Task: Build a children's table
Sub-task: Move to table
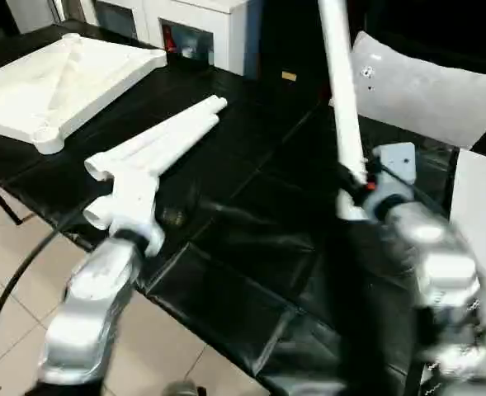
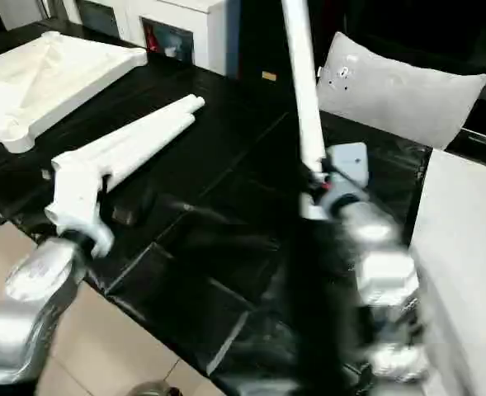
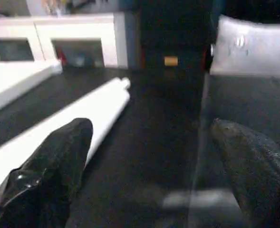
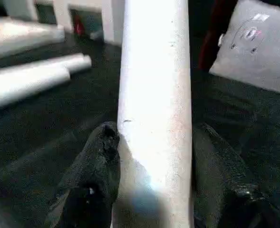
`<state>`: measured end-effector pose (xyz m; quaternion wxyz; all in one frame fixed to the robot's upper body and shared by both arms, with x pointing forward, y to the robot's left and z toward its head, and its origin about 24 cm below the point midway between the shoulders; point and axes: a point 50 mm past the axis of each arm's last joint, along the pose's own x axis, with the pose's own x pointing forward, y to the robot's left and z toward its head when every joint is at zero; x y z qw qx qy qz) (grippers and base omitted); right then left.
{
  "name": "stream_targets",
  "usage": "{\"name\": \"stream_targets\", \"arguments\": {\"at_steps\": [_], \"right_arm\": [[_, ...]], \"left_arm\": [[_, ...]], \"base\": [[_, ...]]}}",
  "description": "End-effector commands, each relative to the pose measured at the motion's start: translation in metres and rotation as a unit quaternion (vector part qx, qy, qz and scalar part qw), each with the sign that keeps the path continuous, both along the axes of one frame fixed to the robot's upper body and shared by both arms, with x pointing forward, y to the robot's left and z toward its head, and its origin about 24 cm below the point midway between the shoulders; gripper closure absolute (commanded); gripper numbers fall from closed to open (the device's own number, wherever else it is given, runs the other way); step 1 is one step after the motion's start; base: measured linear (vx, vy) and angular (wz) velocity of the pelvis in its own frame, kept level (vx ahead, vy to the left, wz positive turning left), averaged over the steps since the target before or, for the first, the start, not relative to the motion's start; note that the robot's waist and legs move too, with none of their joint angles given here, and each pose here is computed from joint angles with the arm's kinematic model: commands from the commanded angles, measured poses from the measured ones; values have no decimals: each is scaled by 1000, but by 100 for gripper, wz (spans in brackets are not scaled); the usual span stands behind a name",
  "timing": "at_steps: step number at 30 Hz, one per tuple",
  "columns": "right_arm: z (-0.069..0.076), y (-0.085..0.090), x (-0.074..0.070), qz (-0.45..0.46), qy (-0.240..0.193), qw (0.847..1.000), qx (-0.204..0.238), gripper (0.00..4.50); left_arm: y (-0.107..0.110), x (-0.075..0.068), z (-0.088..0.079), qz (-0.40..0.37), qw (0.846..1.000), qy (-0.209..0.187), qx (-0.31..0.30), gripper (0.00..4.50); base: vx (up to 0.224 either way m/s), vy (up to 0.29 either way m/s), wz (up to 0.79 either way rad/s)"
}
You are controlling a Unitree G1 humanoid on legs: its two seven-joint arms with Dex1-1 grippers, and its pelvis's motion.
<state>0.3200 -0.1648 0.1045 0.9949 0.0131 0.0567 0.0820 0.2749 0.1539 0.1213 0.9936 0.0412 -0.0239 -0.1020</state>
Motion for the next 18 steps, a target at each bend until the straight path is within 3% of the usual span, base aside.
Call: {"name": "stream_targets", "arguments": {"at_steps": [1,6,18], "right_arm": [[4,-1,-7,-27,-8,1000,-8,261],[3,7,-18,-34,-4,999,-6,261],[-7,7,-30,-35,20,999,-23,261]], "left_arm": [[3,2,9,13,1000,-8,13,10],[12,1,11,22,999,-3,32,10],[26,-8,13,43,998,14,53,10]], "base": [[4,72,-41],[17,163,-63],[-58,302,-61]]}}
